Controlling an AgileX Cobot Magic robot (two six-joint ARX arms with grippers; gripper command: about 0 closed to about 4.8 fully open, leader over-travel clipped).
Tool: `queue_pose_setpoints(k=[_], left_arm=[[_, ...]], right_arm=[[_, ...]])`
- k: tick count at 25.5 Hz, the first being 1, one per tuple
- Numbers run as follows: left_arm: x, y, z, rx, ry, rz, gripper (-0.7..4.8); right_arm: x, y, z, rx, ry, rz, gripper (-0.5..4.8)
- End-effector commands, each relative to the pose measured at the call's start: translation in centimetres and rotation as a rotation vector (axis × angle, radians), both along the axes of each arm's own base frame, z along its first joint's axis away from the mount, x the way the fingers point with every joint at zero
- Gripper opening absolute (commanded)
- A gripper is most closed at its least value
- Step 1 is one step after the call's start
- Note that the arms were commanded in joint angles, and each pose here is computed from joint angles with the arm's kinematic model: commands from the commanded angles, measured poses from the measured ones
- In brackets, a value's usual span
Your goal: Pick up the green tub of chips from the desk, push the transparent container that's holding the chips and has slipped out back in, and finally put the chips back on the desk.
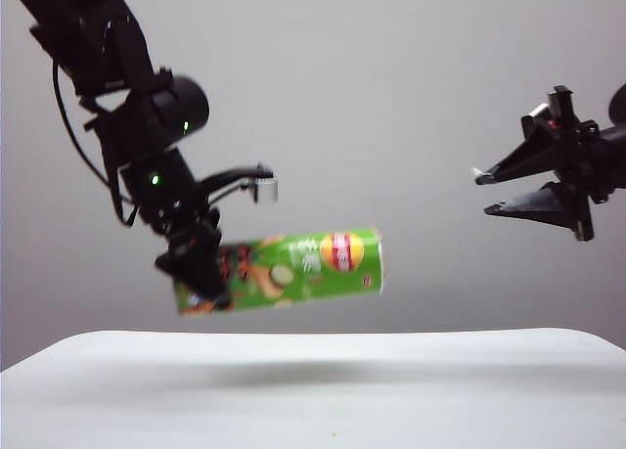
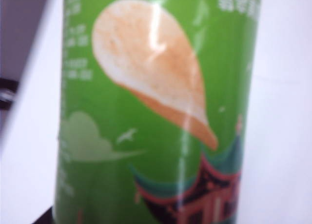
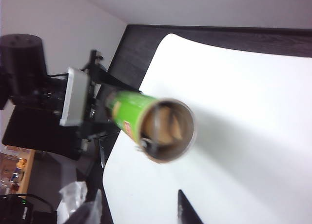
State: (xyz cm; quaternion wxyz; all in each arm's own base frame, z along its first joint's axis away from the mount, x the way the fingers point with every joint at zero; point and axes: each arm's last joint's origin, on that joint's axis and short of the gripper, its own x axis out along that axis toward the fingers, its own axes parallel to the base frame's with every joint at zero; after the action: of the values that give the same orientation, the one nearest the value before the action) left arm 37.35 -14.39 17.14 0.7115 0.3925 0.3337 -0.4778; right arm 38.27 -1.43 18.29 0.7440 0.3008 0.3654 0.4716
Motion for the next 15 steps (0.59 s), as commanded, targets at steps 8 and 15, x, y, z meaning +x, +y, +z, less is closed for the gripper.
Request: queue_pose_setpoints(k=[8,15], left_arm=[[0.5,-0.4,-5.8,0.032,0.153,-0.011,2.48],[0.6,-0.4,-6.3,0.028,0.160,-0.013,3.98]], right_arm=[[-0.2,0.1,0.2,0.007,-0.010,0.017,1.93],[-0.2,0.2,0.2,0.006,-0.009,0.018,1.93]])
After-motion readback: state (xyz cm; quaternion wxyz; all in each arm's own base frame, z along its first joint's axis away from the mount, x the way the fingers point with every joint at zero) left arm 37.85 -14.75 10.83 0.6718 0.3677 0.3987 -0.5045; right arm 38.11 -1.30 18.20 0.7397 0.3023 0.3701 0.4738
